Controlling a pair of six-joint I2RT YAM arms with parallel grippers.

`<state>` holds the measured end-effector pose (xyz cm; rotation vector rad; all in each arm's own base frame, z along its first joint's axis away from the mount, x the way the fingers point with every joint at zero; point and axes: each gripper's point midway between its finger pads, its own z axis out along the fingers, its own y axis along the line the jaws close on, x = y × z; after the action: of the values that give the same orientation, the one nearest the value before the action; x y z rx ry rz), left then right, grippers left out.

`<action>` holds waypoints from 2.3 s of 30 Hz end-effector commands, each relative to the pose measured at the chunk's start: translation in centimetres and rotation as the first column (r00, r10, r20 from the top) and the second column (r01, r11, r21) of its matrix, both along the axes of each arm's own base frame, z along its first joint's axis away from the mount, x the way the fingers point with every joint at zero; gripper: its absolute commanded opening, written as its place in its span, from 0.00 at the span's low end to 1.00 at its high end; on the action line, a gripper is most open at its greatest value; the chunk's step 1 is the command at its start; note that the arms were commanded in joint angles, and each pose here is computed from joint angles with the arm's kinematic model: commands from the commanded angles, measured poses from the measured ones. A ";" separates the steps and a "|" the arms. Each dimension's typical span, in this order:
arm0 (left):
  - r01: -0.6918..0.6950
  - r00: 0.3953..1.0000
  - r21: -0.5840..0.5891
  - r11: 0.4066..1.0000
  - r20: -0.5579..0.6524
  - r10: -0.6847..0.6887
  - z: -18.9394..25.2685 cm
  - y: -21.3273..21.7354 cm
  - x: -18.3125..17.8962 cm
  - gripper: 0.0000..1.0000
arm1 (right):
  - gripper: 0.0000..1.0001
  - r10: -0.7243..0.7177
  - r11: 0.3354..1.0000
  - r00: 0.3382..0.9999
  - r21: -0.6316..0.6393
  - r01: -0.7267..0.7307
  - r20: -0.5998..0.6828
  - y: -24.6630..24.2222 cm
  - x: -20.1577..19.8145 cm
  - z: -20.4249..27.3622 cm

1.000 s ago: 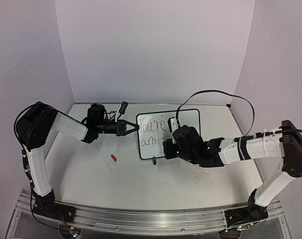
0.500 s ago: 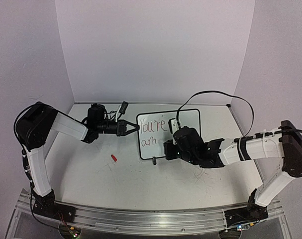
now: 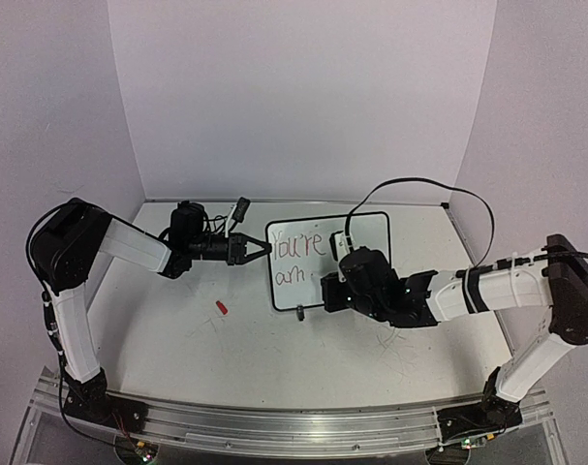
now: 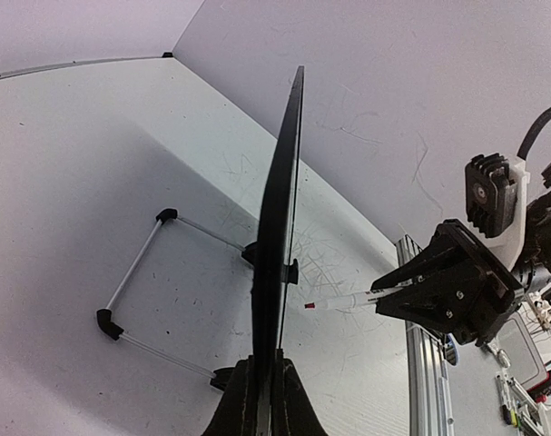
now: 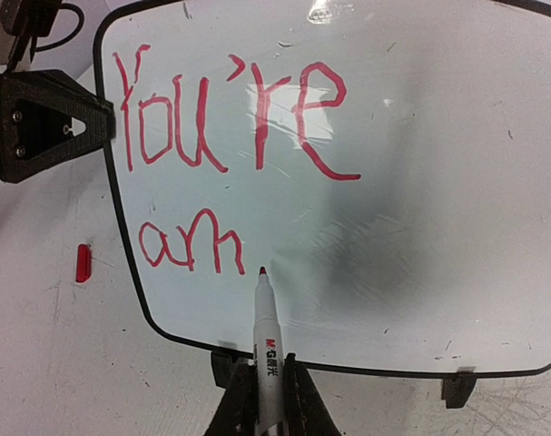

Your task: Write a sentence on the whiteboard

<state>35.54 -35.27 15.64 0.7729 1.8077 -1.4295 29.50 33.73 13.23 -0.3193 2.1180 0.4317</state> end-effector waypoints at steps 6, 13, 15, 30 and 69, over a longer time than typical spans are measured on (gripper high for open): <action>0.037 0.998 -0.015 0.999 0.042 -0.036 2.2 -1.1 -0.7 0.00 | 0.00 -0.007 0.999 0.999 0.032 0.005 0.048 0.5 0.9 1.8; 0.040 0.998 -0.014 0.999 0.042 -0.039 2.1 -1.1 -0.8 0.00 | 0.00 0.003 0.999 0.999 0.031 -0.005 0.049 1.4 1.3 1.7; 0.040 0.998 -0.013 0.999 0.040 -0.040 2.0 -1.0 -0.8 0.00 | 0.00 0.006 0.999 0.999 0.034 -0.008 0.052 1.7 1.5 1.6; 0.041 0.998 -0.011 0.999 0.042 -0.040 1.9 -1.0 -0.9 0.00 | 0.00 -0.062 0.998 0.996 0.020 0.061 0.057 1.0 2.5 1.3; 0.042 0.998 -0.010 0.999 0.041 -0.042 2.1 -1.0 -1.0 0.00 | 0.00 -0.049 0.999 0.998 -0.016 0.048 -0.032 0.1 0.9 -1.6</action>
<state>35.66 -35.31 15.58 0.7685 1.8174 -1.4238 30.09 34.79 11.27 -0.3084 2.1624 0.4332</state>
